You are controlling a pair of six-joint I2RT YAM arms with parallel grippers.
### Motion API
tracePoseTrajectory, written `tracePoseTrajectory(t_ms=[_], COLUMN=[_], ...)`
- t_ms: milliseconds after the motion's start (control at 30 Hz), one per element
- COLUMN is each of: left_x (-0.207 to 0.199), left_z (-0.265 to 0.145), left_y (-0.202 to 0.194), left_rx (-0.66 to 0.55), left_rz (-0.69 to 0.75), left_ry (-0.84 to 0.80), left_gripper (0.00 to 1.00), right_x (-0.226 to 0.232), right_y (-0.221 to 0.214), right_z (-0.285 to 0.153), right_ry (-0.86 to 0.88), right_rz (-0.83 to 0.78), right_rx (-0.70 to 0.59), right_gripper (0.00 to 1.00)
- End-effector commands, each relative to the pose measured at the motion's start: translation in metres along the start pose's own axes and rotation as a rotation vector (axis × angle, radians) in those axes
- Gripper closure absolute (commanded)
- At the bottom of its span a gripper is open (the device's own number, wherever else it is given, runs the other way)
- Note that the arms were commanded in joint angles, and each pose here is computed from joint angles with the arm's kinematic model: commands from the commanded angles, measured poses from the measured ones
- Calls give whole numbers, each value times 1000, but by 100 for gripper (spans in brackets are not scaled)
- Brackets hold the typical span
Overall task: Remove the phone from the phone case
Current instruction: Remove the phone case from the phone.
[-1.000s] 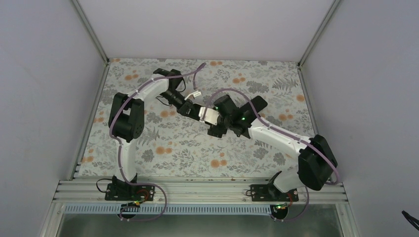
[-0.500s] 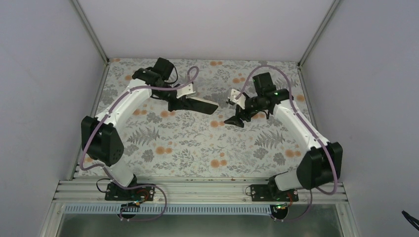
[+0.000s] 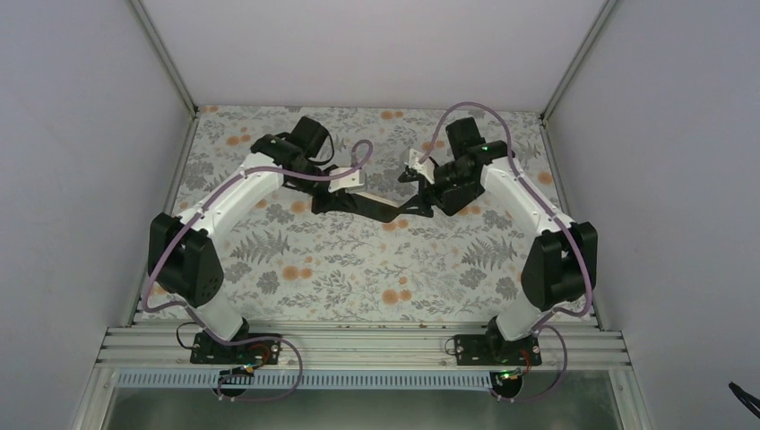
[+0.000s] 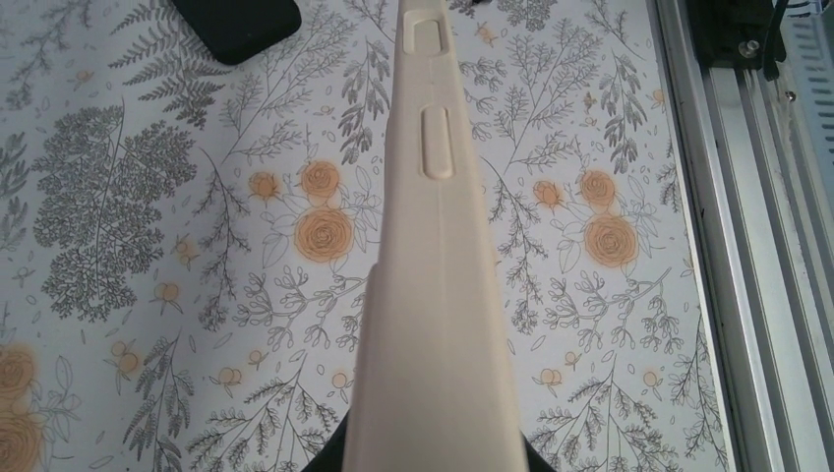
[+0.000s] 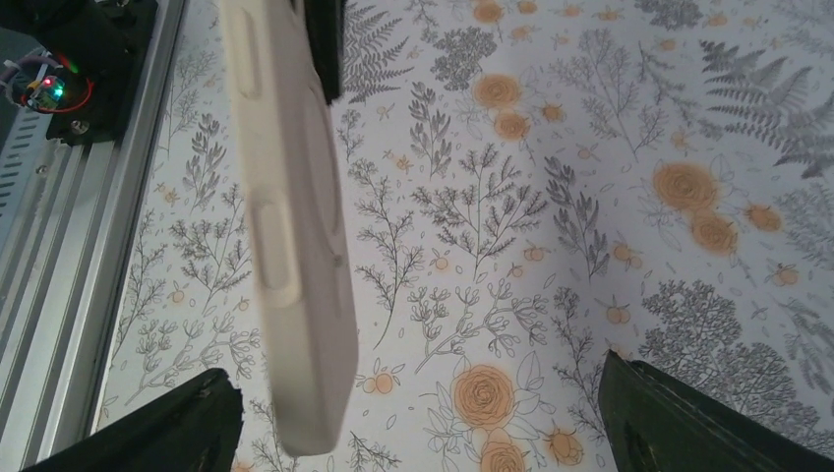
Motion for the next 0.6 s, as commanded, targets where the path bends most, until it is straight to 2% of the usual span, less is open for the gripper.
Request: tracePoseTrajectory(t_ms=[0,233,400,567], left_x=[-12,-22,-35,-49], left_z=[-24,-28,-21,-26], left_y=[27,35,26,26], left_rx=[-85,-83,9,59], left_rz=[83,104,108,137], left_ry=[26,5,-35,-44], left_gripper=[98,98,98,98], right_x=[-6,-24,-36,-57], right_y=[0,-8,-2,-9], right_z=[5,12,-5,-7], right_ry=[14,-3,8,24], right_rz=[-12,13,3,22], right_rx=[-9,-21,-47,22], right_gripper=[8,8,8,9])
Point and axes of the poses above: each gripper's point midway between its finger pads, its own z axis out along the fingers, its own x axis along the line the jaws close on, y = z × x, the point moved 5 cm from there along -z, back along the fingers, and after that the axes turned 2 degrees about z, right-handed, at the moved point
